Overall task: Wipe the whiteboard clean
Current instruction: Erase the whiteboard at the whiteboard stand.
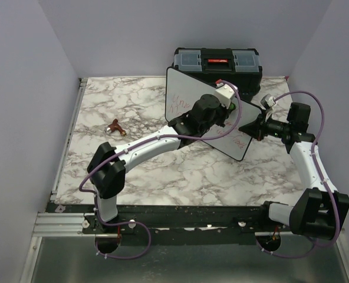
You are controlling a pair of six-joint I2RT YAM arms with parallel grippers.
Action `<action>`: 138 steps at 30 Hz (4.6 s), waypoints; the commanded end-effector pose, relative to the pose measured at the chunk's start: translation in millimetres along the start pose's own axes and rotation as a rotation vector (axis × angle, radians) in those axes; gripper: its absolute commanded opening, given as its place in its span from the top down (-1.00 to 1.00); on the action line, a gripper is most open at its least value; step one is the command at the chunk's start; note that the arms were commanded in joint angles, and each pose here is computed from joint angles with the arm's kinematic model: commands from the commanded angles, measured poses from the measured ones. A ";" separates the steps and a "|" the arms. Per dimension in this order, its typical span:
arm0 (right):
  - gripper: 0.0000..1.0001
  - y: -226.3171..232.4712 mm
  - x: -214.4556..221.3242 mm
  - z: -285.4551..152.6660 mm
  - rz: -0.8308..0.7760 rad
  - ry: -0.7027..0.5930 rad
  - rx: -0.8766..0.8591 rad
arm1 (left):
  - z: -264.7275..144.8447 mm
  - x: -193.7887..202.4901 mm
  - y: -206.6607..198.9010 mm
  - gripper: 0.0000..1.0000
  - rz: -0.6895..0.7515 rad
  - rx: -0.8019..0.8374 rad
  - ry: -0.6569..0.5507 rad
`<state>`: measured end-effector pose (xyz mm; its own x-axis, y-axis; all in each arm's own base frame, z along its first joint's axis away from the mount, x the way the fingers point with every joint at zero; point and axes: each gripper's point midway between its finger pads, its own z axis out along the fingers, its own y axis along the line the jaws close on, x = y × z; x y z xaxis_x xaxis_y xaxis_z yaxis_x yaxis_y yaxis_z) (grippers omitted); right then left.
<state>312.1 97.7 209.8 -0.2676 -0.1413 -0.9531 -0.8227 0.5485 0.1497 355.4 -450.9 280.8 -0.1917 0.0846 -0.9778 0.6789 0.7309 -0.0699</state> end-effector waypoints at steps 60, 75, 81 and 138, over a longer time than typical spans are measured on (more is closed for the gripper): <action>0.99 58.4 2.3 6.2 0.083 -0.020 -0.239 | -27.6 38.5 132.4 1.00 -0.094 -0.369 -0.052; 0.99 57.0 4.6 7.1 0.090 -0.015 -0.237 | -1.2 -13.0 8.4 1.00 -0.141 -0.054 -0.202; 0.99 57.3 4.4 7.3 0.091 -0.016 -0.240 | -1.0 -24.5 -57.1 1.00 -0.166 0.070 -0.210; 0.99 57.6 4.0 7.3 0.087 -0.015 -0.240 | -31.1 57.0 206.4 1.00 -0.157 -0.258 -0.018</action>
<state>283.5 117.2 199.0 -0.4952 -0.0377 -0.8679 -0.7686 0.4846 0.4176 489.8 -224.9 235.1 -0.2005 -0.1241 -0.9718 0.2766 0.9444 -0.1776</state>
